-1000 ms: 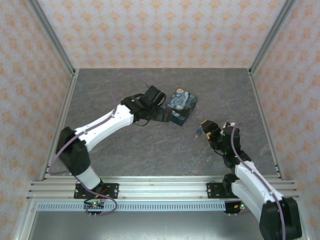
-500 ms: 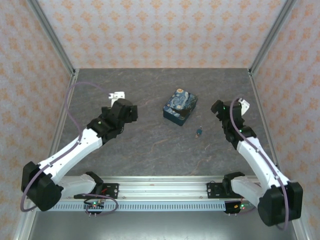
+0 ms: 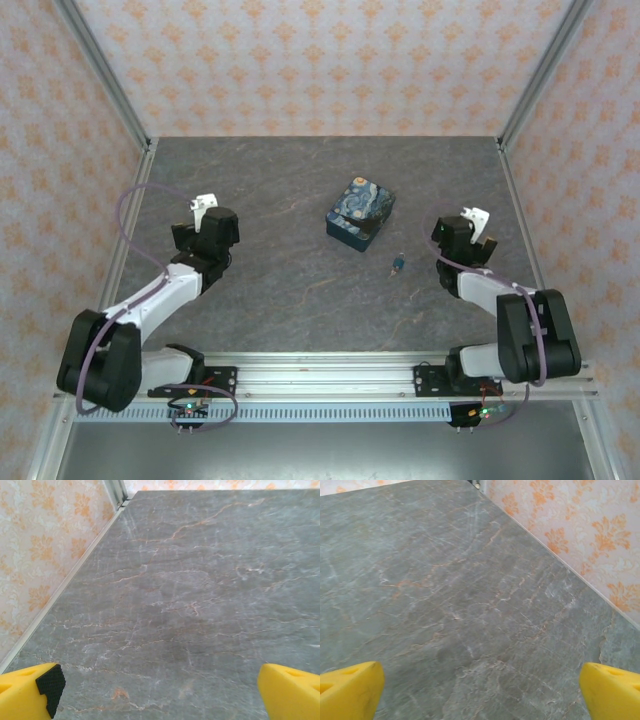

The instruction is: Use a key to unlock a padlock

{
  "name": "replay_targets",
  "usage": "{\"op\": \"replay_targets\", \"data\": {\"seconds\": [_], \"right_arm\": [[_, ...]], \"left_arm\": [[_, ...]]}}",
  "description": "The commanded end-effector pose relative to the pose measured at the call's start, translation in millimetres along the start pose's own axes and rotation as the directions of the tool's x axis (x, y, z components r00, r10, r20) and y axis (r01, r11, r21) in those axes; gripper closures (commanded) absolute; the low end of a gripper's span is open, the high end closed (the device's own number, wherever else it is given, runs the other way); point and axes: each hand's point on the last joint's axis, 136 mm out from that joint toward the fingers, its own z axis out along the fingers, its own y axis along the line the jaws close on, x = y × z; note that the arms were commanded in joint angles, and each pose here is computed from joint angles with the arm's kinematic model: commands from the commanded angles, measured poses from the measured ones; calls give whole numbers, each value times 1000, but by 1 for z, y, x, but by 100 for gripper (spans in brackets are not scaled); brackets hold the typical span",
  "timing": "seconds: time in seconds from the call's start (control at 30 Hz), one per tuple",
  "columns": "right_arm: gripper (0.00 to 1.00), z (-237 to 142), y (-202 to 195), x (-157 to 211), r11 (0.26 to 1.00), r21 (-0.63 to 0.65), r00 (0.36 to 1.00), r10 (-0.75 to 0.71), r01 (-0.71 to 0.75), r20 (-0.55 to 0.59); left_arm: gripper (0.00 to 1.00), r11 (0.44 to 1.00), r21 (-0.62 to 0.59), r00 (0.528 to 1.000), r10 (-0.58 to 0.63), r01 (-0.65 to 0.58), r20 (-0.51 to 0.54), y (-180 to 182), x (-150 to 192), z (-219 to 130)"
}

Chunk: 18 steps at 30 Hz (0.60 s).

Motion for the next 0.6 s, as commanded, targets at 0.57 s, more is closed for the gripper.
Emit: {"op": "replay_targets", "data": {"seconds": [0.57], "right_arm": [[1, 19, 55, 0, 937, -348, 998, -4, 23, 55]], "left_arm": [[0, 975, 222, 991, -50, 22, 121, -19, 24, 56]]}}
